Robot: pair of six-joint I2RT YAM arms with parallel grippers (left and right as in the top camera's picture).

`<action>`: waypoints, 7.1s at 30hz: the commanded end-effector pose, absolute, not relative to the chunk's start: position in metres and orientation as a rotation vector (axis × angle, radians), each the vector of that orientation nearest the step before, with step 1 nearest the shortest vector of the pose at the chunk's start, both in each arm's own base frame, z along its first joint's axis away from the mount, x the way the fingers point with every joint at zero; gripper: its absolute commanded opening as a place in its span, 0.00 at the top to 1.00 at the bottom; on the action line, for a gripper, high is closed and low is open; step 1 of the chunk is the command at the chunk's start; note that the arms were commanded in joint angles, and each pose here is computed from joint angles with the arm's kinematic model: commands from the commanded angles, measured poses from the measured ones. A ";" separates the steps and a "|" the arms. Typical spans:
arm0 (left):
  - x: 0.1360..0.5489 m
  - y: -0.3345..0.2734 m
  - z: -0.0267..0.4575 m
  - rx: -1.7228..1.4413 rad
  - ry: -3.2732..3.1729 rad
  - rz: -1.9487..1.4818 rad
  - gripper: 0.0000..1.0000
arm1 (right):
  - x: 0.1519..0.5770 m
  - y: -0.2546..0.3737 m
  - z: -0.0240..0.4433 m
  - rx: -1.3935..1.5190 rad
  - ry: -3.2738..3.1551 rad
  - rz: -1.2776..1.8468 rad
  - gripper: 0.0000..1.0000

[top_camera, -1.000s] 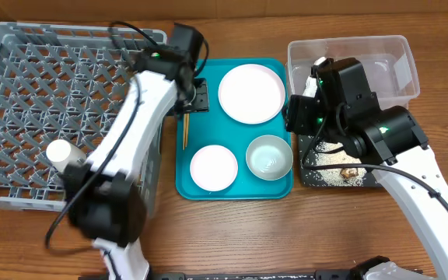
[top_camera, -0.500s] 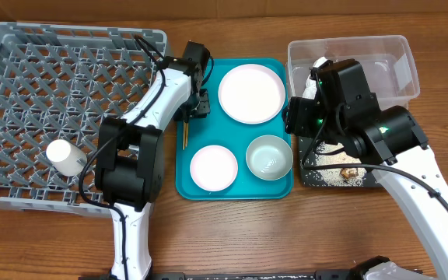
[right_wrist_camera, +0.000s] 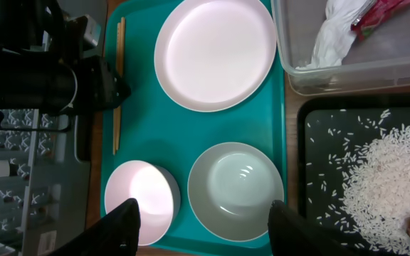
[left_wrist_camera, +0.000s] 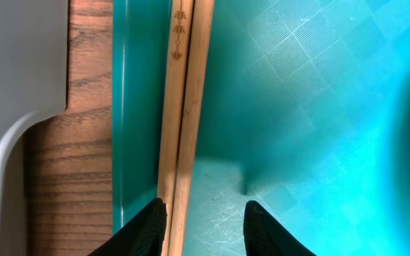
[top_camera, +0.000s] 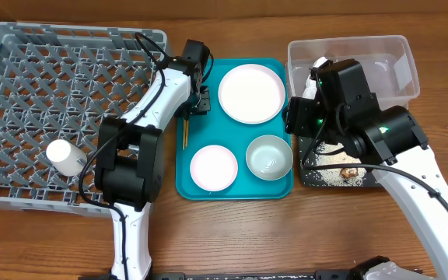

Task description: Sort waste into correct bins and load items into the dishwasher

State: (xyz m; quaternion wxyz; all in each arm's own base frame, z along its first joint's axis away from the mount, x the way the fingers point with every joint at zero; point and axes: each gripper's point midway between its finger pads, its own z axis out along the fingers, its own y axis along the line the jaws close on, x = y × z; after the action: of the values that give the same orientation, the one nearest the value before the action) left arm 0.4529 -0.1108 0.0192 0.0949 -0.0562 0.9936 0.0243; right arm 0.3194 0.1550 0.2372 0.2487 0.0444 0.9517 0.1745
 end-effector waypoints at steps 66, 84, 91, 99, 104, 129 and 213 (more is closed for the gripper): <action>0.416 0.013 0.109 0.014 3.015 0.337 0.79 | 0.325 0.158 0.252 0.121 2.539 0.501 0.42; 0.433 -0.090 0.161 -0.006 2.870 -0.089 0.60 | 0.326 0.158 0.252 0.121 2.538 0.501 0.42; 0.452 -0.110 0.097 -0.033 2.836 0.063 0.62 | 0.326 0.158 0.252 0.121 2.538 0.501 0.41; 0.457 -0.099 0.042 -0.131 2.898 0.187 0.67 | 0.325 0.158 0.252 0.121 2.539 0.502 0.41; 0.453 -0.097 0.012 -0.129 2.955 0.211 0.67 | 0.326 0.158 0.252 0.122 2.538 0.502 0.41; 0.452 -0.119 0.137 -0.039 2.876 -0.021 0.96 | 0.325 0.157 0.252 0.122 2.540 0.501 0.41; 0.323 -0.260 0.025 0.441 2.975 -0.531 0.69 | 0.334 0.116 0.247 0.362 2.554 0.517 0.14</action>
State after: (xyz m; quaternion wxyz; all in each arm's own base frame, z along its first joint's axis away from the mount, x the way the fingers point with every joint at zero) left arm 0.3204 -0.2666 0.0315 0.0496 0.1670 0.9677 -0.1821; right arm 0.3310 0.1164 0.2351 0.2356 0.1327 0.9452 0.1831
